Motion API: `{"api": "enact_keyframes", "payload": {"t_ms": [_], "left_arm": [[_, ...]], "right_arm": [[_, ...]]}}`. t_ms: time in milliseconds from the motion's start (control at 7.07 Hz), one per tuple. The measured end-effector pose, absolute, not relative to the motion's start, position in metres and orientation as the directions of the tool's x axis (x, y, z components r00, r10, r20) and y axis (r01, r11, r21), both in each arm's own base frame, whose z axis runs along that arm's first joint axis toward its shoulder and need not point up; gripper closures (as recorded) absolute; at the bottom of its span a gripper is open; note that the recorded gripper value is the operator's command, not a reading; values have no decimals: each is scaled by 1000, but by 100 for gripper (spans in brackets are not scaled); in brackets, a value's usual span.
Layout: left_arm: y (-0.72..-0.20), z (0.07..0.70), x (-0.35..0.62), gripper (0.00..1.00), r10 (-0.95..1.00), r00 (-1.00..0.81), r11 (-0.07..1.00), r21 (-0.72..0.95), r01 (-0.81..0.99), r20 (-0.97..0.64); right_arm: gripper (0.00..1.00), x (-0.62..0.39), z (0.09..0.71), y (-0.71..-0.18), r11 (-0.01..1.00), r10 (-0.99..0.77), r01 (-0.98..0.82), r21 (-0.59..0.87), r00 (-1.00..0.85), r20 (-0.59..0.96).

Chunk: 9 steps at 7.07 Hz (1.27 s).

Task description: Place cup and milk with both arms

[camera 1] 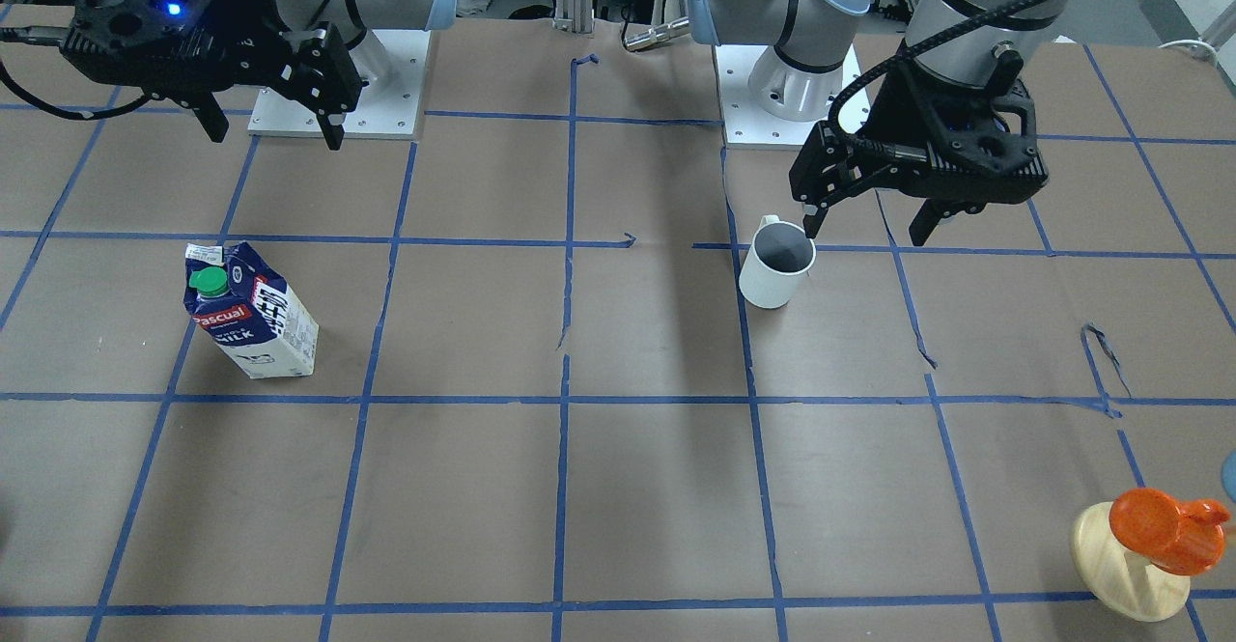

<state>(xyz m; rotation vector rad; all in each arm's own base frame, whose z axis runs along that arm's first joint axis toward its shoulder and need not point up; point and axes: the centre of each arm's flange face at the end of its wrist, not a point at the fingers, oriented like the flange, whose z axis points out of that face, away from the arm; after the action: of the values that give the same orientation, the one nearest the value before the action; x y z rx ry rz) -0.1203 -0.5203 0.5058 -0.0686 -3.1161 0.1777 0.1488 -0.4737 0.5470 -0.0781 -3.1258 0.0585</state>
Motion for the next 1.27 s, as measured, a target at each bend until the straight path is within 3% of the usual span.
{"api": "enact_keyframes", "payload": {"t_ms": [1274], "left_arm": [[-516,498,-119,0,44,-999,995,-95,42,18]], "right_arm": [[0,149,546,-474,998,49,48,-37,-999,14]]}}
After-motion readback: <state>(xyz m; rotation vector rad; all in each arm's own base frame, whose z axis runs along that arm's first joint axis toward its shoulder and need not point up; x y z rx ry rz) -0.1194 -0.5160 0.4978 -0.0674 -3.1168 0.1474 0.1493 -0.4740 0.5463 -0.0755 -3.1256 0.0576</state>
